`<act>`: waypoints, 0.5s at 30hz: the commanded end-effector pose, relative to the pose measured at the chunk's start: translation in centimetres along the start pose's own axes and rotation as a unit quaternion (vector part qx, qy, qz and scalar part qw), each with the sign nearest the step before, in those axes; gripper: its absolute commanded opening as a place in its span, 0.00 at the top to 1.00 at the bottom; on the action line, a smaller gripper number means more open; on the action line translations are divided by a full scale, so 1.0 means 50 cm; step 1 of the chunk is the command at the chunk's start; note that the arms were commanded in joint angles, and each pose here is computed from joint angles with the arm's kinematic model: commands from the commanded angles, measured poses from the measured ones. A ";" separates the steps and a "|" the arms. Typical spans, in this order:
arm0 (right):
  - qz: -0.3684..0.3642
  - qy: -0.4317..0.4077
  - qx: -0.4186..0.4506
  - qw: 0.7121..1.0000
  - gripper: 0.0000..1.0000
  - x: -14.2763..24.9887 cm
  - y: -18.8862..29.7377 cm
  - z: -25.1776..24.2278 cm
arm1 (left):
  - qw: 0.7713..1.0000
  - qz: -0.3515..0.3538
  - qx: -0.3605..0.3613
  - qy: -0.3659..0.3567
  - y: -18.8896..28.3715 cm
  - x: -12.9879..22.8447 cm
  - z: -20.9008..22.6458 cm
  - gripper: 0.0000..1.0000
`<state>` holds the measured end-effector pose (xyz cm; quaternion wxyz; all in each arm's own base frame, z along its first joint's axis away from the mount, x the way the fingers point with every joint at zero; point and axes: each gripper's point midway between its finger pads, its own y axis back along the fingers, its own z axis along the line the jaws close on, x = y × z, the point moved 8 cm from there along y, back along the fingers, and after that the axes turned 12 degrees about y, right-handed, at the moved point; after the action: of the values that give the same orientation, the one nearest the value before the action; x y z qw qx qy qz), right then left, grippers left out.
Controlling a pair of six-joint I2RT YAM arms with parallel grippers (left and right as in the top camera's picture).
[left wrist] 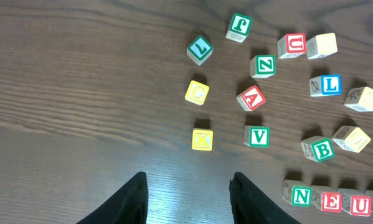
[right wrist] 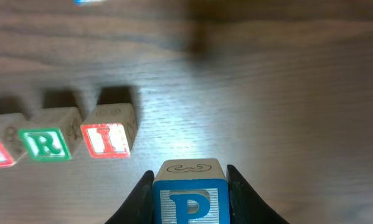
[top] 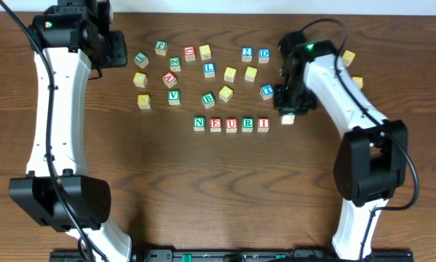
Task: Spell out NEURIPS
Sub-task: 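Carry the P block down and set it right of the I block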
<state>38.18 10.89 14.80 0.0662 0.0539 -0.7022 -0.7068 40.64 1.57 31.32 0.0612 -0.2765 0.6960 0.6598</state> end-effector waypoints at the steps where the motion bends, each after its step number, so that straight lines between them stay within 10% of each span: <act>1: 0.008 0.023 0.017 1.000 0.78 0.008 -0.041 0.016 | 1.000 -0.008 -0.001 -0.001 0.008 -0.005 -0.002 0.58; 15: -0.033 0.008 0.036 0.999 0.76 0.002 -0.111 0.021 | 1.000 -0.008 -0.001 -0.001 0.008 -0.005 -0.002 0.58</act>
<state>38.02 11.97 10.08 0.0484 0.0897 -0.7155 -0.6911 40.64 1.57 31.32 0.0612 -0.2765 0.6960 0.6598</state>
